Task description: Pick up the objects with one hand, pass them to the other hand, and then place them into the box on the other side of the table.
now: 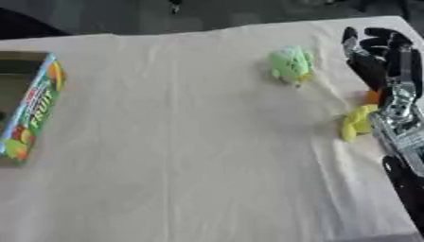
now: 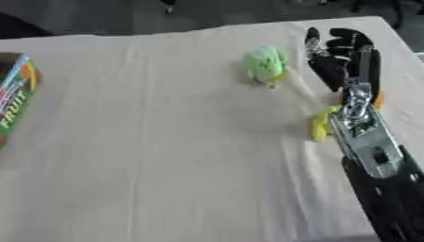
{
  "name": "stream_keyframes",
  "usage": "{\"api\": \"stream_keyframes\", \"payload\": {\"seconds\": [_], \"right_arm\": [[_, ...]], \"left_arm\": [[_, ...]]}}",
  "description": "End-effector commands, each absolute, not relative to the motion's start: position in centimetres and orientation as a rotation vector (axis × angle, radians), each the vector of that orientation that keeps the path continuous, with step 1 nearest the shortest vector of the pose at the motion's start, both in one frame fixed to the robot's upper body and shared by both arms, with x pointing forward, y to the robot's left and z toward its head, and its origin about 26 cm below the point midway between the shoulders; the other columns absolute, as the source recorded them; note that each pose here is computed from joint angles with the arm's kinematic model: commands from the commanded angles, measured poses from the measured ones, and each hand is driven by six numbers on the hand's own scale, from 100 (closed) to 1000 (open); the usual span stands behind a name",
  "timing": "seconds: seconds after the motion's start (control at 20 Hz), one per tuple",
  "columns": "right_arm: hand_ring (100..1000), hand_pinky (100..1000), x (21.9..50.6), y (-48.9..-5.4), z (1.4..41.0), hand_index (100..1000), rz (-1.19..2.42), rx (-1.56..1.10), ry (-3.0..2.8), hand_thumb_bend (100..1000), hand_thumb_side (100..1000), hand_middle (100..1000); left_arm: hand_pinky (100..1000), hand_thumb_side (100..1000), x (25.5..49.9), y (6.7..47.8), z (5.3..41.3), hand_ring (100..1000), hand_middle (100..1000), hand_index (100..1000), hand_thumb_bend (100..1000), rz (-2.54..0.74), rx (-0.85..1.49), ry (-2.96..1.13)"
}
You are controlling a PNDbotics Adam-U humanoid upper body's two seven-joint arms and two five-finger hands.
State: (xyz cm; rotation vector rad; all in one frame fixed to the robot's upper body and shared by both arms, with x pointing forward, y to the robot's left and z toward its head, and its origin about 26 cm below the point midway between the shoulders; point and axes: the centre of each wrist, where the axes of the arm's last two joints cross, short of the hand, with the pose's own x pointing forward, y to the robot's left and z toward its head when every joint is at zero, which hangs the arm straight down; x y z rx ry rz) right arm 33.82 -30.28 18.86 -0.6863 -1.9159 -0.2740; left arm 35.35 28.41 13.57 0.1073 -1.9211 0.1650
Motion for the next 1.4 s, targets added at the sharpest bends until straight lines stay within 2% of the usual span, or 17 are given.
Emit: {"api": "stream_keyframes", "payload": {"seconds": [0.05,0.15,0.2,0.25,0.85,1.15,1.4], "right_arm": [[665,690,33.5,-30.5,20.8,704,-0.265,-0.713,-1.979,358,346,573],[670,692,33.4,-30.6,21.3,708,-0.246,-0.719,-1.987,361,342,577],[672,694,33.4,-30.6,21.6,710,-0.232,-0.722,-1.989,357,413,579],[674,694,33.3,-30.8,22.0,711,-0.211,-0.727,-1.989,366,337,581],[716,726,30.2,-33.1,27.3,745,0.197,-0.850,-1.742,476,307,627],[741,757,28.9,-34.0,27.9,769,0.390,-0.870,-1.567,503,309,673],[764,787,28.4,-34.7,28.2,791,0.578,-0.877,-1.408,549,256,716]], "left_arm": [[596,725,35.4,29.1,15.1,708,650,748,499,0.151,0.128,-1.964],[596,726,35.4,29.1,15.1,708,650,748,499,0.149,0.130,-1.964],[596,726,35.4,29.2,15.1,708,650,748,499,0.147,0.132,-1.962],[596,726,35.4,29.2,15.1,708,650,748,498,0.145,0.135,-1.961],[596,727,35.2,30.2,15.1,709,651,748,497,0.135,0.178,-1.956],[596,728,35.1,30.5,15.1,709,651,748,497,0.135,0.191,-1.958],[596,728,35.1,30.5,15.1,709,651,748,497,0.128,0.196,-1.955]]}}
